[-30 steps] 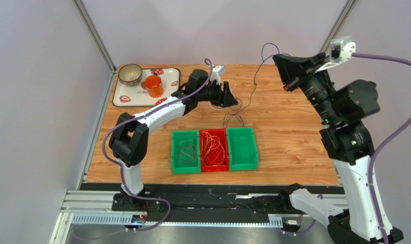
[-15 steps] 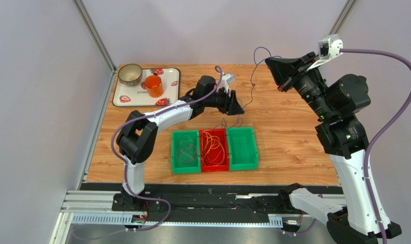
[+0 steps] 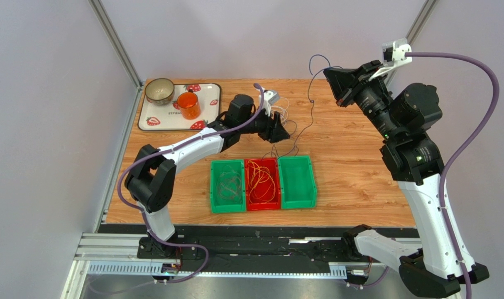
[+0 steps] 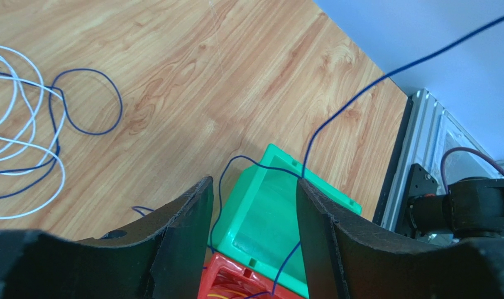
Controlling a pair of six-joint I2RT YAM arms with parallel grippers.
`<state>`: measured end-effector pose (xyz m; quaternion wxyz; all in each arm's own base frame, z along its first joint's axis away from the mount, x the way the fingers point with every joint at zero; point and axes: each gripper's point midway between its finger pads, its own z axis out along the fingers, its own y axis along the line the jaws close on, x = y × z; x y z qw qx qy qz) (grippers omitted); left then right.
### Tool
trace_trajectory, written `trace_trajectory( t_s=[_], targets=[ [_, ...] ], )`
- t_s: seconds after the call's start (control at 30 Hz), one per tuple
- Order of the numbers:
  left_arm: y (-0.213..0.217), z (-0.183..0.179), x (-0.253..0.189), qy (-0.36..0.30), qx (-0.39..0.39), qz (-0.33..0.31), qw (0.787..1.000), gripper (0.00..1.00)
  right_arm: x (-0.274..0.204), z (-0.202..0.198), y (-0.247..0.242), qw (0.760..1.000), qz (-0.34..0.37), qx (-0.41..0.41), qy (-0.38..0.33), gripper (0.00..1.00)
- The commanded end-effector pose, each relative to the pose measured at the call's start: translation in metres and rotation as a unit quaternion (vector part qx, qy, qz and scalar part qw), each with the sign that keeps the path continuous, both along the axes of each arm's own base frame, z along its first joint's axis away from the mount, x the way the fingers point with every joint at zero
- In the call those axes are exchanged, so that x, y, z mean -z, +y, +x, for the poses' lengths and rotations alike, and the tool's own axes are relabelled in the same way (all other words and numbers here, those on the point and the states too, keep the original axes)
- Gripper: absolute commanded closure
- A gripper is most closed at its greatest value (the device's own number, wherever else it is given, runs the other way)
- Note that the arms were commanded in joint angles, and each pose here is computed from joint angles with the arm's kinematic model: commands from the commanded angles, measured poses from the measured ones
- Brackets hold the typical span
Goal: Untangle the cables
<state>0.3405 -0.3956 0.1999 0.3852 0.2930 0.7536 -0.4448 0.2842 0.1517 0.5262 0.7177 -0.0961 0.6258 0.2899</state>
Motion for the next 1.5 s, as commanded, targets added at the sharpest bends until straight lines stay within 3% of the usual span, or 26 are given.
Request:
trace_trajectory(
  t_s=[0.0, 0.23, 0.63, 0.73, 0.83, 0.9, 1.03, 1.3, 1.47],
  targets=[
    [0.005, -0.001, -0.023, -0.056, 0.018, -0.012, 0.998, 0.41, -0.015, 0.0, -0.006, 1.0, 0.001, 0.017, -0.018, 1.0],
    [0.006, -0.027, -0.005, -0.06, 0.088, 0.021, 0.994, 0.41, -0.009, 0.008, -0.006, 1.0, -0.004, 0.024, -0.008, 1.0],
    [-0.012, -0.057, 0.027, -0.034, 0.144, 0.075, 0.986, 0.44, -0.008, 0.015, -0.005, 1.0, -0.005, 0.029, -0.004, 1.0],
    [-0.016, -0.057, 0.027, -0.034, 0.146, 0.075, 0.986, 0.52, -0.006, 0.016, -0.005, 1.0, -0.005, 0.03, -0.001, 1.0],
    [-0.019, -0.058, 0.029, -0.031, 0.149, 0.082, 0.985, 0.69, -0.006, 0.016, -0.005, 1.0, -0.005, 0.029, 0.0, 1.0],
    [-0.021, -0.058, 0.028, -0.031, 0.15, 0.084, 0.985, 0.74, -0.005, 0.017, -0.005, 1.0, -0.006, 0.03, 0.001, 1.0],
    [-0.024, -0.054, 0.011, -0.039, 0.144, 0.079, 0.986, 1.0, -0.003, 0.018, -0.006, 0.999, -0.005, 0.033, 0.003, 1.0],
    [-0.027, -0.055, -0.054, -0.067, 0.137, 0.05, 0.987, 1.0, 0.023, 0.041, -0.024, 0.994, 0.007, 0.104, 0.032, 1.0],
    [-0.033, -0.066, -0.109, -0.088, 0.156, -0.005, 0.984, 1.0, 0.062, 0.071, -0.029, 0.985, 0.021, 0.151, 0.087, 1.0]
  ],
)
